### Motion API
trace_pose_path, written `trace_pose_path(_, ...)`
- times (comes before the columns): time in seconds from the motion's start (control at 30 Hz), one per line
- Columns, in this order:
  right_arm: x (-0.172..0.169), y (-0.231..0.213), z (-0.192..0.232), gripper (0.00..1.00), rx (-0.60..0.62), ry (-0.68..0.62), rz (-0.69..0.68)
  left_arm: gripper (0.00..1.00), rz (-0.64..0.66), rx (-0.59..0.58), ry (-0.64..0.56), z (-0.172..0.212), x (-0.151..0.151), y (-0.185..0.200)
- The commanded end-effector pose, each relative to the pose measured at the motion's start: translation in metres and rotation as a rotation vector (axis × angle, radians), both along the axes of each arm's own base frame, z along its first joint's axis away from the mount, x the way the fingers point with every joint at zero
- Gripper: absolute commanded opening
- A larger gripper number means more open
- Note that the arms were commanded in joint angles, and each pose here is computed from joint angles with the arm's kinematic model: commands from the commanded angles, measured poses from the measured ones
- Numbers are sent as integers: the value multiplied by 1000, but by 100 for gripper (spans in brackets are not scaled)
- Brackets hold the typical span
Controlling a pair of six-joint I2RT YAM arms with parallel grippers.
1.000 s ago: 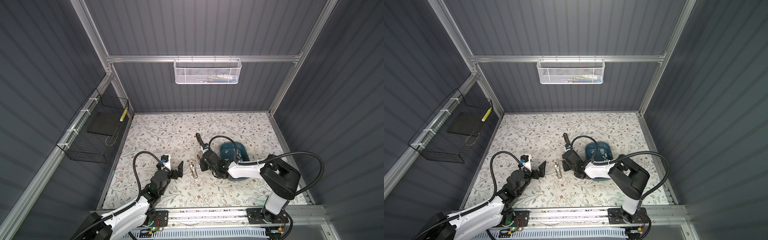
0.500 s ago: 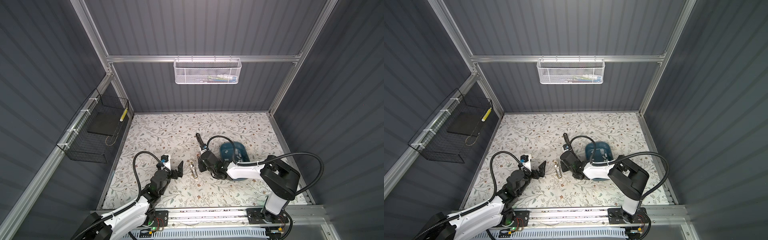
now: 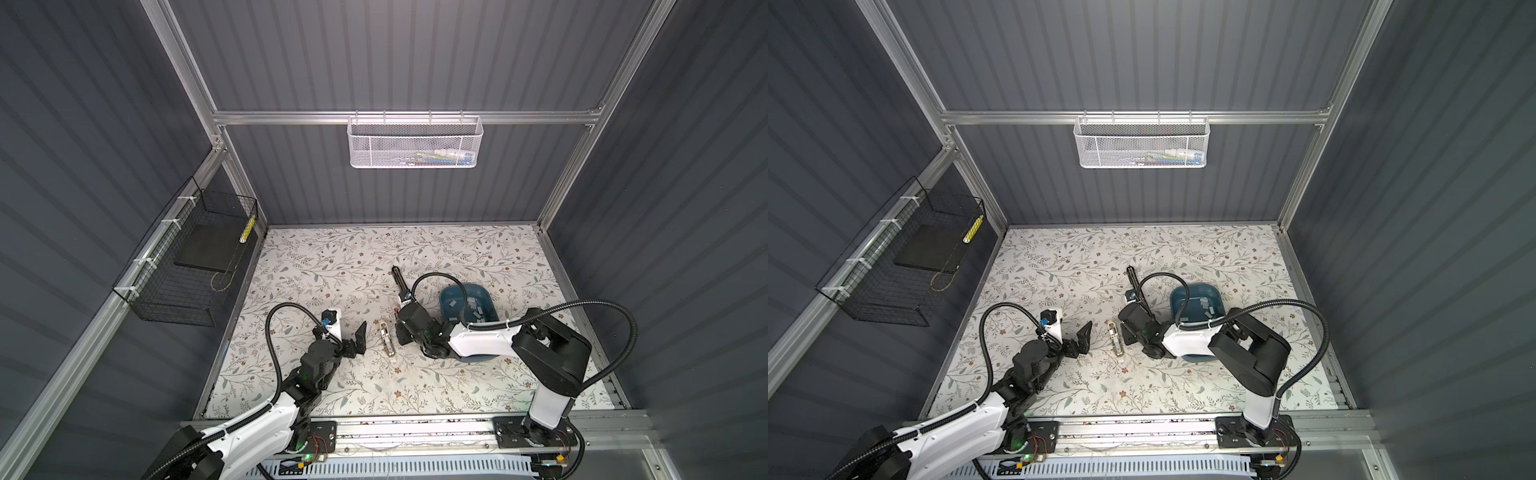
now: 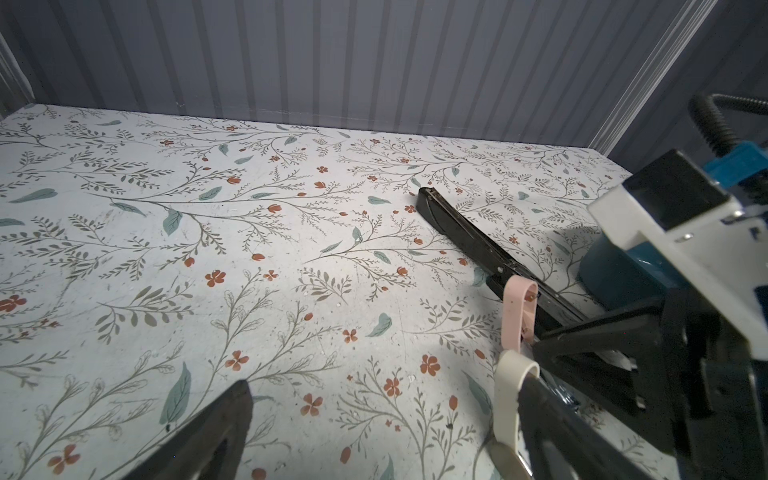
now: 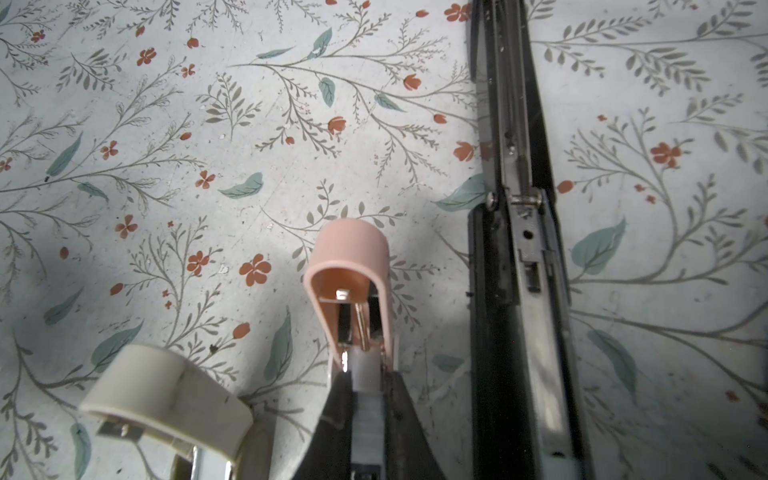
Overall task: Load the staples into the stapler
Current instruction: 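Lower the staple strip into the pink stapler's open channel with the right gripper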
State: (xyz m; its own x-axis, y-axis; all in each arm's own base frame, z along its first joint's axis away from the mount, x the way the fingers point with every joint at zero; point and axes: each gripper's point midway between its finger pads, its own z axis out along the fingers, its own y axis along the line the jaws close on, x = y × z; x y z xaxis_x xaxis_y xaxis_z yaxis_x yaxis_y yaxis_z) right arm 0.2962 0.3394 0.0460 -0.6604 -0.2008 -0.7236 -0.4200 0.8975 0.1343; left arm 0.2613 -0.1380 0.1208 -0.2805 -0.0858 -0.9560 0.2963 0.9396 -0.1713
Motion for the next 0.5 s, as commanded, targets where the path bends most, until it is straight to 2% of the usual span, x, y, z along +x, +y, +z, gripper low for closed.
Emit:
trace_pose_path(0.0, 0, 5, 4, 6, -3, -7, 13, 100, 8, -8, -22, 7, 2, 0)
trace_pose_path(0.47, -4, 5, 14, 5, 5, -31, 12, 100, 6, -10, -21, 7, 2, 0)
